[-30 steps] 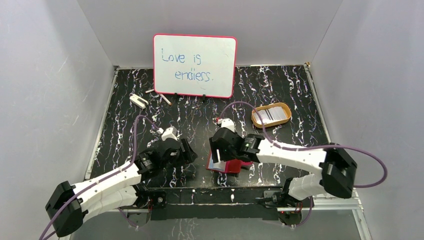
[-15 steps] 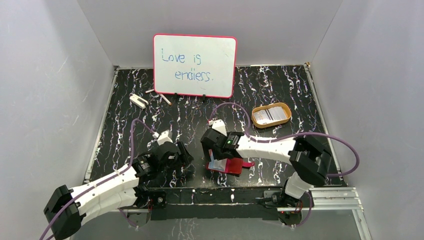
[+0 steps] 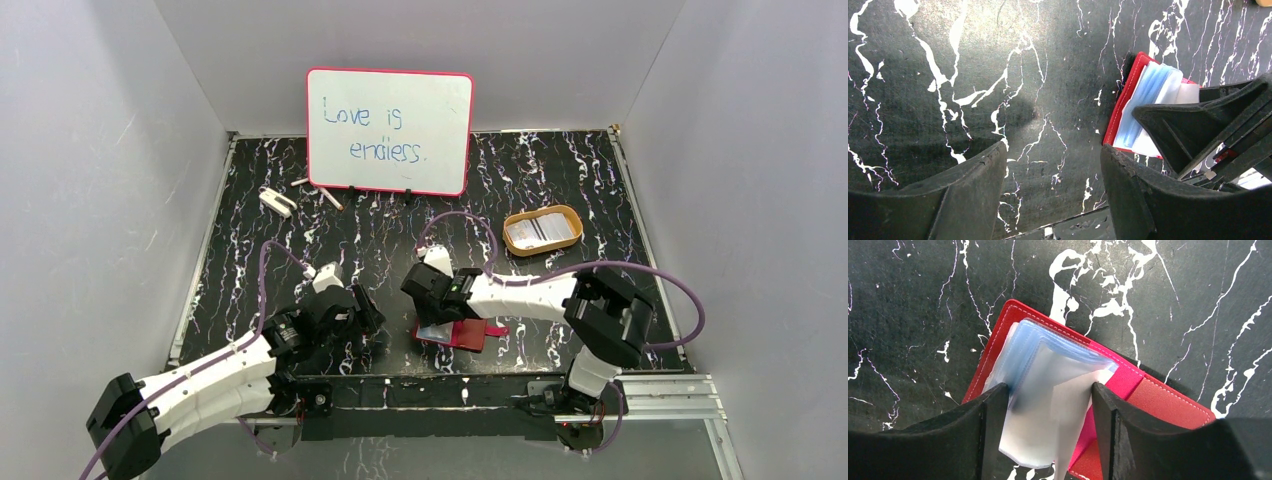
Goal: Put the credit cards into the card holder
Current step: Open the card holder at the center of the board.
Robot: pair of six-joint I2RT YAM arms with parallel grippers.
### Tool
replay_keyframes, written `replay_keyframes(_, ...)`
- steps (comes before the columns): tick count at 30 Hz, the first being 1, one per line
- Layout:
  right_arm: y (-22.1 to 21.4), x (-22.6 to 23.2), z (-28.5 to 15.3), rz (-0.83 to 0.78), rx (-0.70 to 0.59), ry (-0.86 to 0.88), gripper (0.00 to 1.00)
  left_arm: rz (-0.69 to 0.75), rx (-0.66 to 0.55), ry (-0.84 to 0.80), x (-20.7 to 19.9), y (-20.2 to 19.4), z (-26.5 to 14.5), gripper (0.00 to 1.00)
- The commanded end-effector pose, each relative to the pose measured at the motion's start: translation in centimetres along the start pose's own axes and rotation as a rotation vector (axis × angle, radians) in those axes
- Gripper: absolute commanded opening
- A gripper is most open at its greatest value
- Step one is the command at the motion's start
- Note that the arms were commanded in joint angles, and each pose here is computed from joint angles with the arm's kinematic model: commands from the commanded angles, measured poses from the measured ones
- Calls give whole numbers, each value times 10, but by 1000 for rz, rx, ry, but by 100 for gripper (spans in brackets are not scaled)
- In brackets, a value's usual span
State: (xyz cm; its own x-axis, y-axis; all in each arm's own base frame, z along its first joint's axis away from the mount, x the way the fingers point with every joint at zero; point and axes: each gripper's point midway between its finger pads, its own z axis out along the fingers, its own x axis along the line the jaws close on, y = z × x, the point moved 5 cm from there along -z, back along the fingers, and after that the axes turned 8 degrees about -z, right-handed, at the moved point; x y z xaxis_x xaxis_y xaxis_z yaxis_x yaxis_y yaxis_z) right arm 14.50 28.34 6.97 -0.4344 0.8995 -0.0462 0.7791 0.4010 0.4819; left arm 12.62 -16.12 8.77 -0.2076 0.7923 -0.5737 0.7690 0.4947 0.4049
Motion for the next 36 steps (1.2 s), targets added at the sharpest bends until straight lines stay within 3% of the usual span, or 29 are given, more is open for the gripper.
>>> replay_keyframes(1, -16, -8, 4, -15, 13, -21, 64, -6, -21, 0, 1, 3, 1, 66)
replay_keyframes(7, -23, -20, -3, 3, -12, -18, 41, 7, -7, -6, -5, 2, 4, 66)
replay_keyframes(13, -23, -30, -20, 32, -92, 40, 29, 46, 13, -40, -17, 2, 7, 66)
replay_keyframes(19, -22, -39, -34, 91, -202, 139, 21, 112, 103, -132, -39, -7, 15, 64)
replay_keyframes(31, -28, -49, -43, 210, -277, 185, 14, 105, 314, -296, -85, -34, 45, 49)
replay_keyframes(36, -26, -45, -50, 284, -350, 278, 12, 39, 338, -323, -90, -39, 51, 53)
